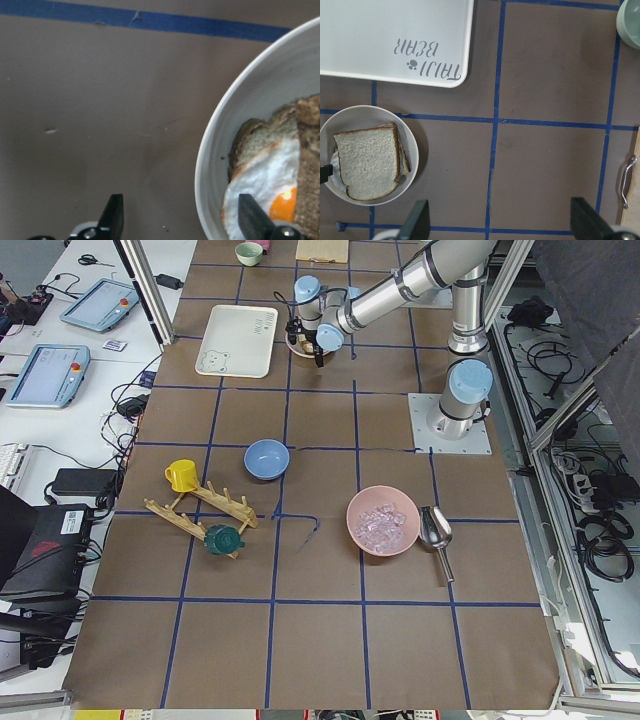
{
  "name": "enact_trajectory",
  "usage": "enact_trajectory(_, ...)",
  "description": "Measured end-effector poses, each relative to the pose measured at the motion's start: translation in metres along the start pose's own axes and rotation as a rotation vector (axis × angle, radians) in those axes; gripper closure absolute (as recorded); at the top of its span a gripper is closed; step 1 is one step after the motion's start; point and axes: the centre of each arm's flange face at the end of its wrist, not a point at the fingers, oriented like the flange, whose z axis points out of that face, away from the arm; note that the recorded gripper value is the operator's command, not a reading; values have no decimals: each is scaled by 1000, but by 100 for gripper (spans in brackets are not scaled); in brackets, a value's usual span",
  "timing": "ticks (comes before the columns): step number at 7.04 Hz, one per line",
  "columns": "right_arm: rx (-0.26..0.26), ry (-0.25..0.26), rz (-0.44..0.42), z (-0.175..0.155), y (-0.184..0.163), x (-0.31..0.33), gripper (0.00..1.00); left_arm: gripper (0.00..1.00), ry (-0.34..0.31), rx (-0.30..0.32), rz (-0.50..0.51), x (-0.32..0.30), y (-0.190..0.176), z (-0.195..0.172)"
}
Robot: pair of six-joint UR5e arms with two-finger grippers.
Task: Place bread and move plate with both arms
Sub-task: 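Grip the plate rim with the left gripper and slide it onto the tray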
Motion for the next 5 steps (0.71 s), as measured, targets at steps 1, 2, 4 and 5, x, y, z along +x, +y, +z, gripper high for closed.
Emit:
enact_trajectory(1,-1,0,1,0,0,4,0,65,-1,-3,8,0,0,2)
enact_trajectory(2,-1,0,-1,0,-1,6,0,85,-1,-4,11,-1,0,3)
enact_trajectory(4,-3,0,-2,2,0,8,0,100,2,-2,13,0,-1,2)
enact_trajectory(5,-5,1,-2,2,1,8,0,100,3,1,16,0,-1,1)
